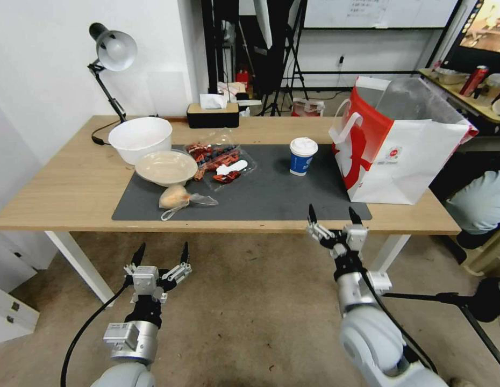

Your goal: Pick up the trash from the table and place it into the takeout bag.

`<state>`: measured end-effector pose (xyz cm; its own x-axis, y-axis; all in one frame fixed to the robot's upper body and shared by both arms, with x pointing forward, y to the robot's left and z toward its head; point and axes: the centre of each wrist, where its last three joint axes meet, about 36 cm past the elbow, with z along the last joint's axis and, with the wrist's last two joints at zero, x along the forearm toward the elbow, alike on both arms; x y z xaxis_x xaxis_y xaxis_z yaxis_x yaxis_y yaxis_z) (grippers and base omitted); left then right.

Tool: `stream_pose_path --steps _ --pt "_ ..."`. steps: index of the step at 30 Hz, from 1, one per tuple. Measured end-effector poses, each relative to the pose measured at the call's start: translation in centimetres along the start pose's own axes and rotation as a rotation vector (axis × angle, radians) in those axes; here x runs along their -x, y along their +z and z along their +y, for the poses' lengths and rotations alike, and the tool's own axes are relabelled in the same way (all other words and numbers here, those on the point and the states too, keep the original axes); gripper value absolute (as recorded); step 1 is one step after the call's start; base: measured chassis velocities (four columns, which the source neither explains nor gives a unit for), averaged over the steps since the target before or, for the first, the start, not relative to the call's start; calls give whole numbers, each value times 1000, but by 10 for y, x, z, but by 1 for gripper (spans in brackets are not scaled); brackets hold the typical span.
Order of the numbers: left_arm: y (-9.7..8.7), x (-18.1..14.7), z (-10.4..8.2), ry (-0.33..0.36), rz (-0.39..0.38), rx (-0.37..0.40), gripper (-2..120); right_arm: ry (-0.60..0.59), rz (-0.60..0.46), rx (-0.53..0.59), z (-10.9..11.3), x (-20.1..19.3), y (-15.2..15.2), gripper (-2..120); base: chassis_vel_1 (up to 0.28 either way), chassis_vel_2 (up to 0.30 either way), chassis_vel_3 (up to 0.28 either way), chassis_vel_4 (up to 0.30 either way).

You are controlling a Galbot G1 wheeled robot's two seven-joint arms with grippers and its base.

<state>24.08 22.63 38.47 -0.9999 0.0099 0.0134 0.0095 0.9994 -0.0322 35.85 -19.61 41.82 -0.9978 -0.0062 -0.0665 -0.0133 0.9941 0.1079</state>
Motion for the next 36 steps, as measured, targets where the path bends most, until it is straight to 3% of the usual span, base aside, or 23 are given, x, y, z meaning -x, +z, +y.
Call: stream_pose_path --steps 19,36 --pt "2 0 4 -11 5 5 100 3 181 32 8 149 -10 100 0 0 0 0" --pt "3 -1 8 -22 1 6 100 35 246 1 20 211 17 100 0 0 0 0"
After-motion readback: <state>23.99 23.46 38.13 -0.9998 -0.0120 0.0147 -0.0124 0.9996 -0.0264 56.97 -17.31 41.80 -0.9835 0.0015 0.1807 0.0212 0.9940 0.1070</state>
